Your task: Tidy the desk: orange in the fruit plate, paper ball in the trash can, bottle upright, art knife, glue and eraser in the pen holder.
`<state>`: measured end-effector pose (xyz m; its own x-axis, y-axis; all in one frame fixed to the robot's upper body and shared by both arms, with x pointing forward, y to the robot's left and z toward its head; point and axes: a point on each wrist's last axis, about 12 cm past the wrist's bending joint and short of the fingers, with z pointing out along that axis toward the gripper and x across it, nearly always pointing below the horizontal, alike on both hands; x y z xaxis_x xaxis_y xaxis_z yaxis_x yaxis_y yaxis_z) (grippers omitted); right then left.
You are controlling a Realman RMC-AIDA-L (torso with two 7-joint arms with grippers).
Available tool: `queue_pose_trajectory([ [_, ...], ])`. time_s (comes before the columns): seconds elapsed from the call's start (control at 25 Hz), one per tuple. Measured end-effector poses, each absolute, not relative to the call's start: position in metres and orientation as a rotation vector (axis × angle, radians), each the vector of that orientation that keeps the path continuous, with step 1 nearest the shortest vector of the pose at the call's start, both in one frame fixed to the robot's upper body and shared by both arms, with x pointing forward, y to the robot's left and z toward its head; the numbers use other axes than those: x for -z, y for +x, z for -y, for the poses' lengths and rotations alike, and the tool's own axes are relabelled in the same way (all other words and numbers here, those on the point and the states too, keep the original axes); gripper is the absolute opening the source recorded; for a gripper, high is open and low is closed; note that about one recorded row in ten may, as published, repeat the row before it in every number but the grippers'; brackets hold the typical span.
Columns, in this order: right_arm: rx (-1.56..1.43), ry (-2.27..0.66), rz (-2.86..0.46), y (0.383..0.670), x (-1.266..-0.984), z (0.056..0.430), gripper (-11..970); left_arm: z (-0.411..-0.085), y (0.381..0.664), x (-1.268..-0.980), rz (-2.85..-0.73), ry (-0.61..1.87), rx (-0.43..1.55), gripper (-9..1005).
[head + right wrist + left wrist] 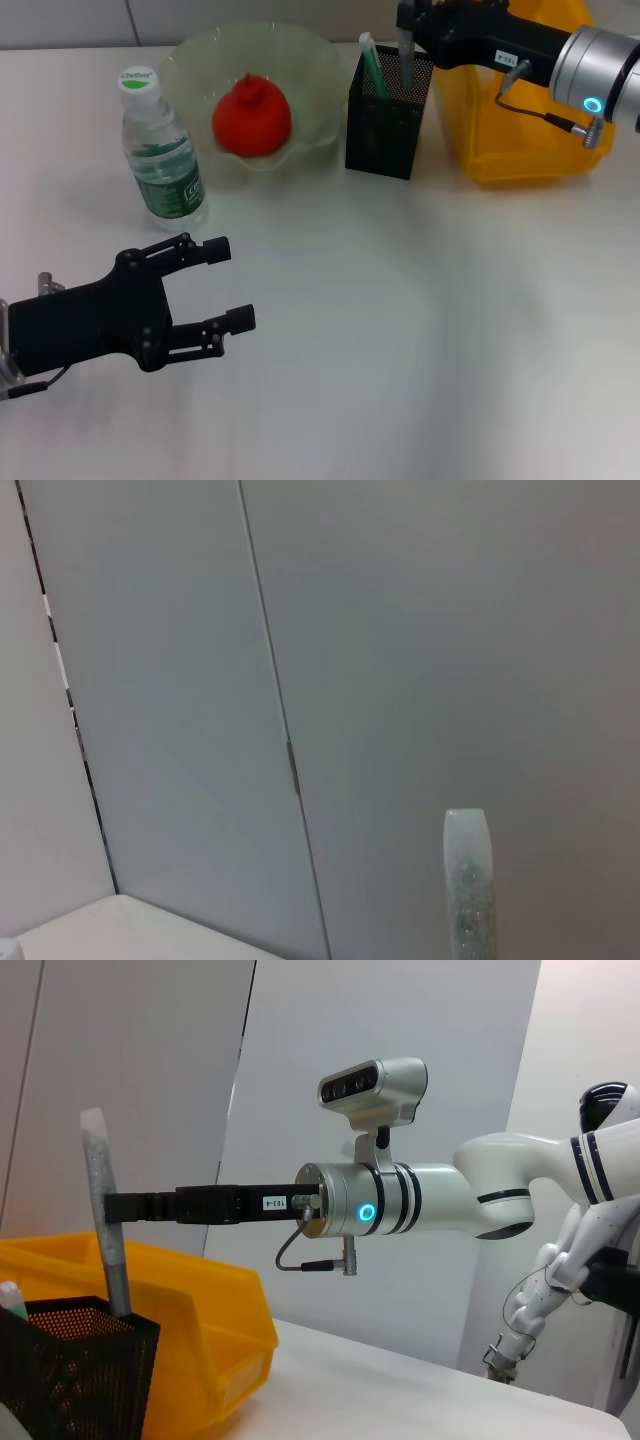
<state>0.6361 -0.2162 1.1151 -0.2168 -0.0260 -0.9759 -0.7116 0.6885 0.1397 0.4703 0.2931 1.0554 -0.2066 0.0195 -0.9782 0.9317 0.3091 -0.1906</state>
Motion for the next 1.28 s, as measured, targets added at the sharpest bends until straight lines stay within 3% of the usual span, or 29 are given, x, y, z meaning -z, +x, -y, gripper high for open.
queue_pose_trajectory([
  [0.32, -0.691, -0.600, -1.718, 0.637, -1.110, 0.215, 246, -0.293, 0.470, -1.056, -1.523, 0.908, 1.091, 843],
  [0.68, -0.756, -0.570, -1.685, 0.633, -1.113, 0.214, 434, -0.293, 0.470, -1.056, -1.521, 0.910, 1.092, 844],
  [0.84, -0.969, -0.533, -1.584, 0.612, -1.123, 0.225, 556, -0.292, 0.470, -1.056, -1.520, 0.908, 1.099, 844],
  [0.92, -1.177, -0.661, -1.508, 0.580, -1.129, 0.237, 636, -0.292, 0.470, -1.056, -1.519, 0.907, 1.100, 843],
  [0.96, -1.177, -0.661, -1.508, 0.580, -1.129, 0.237, 663, -0.292, 0.470, -1.056, -1.519, 0.907, 1.100, 843],
  [1.16, -1.275, -0.962, -1.578, 0.543, -1.110, 0.244, 796, -0.291, 0.470, -1.056, -1.517, 0.911, 1.104, 843],
  [1.28, -1.271, -1.045, -1.608, 0.532, -1.099, 0.245, 806, -0.286, 0.473, -1.055, -1.525, 0.933, 1.116, 844],
])
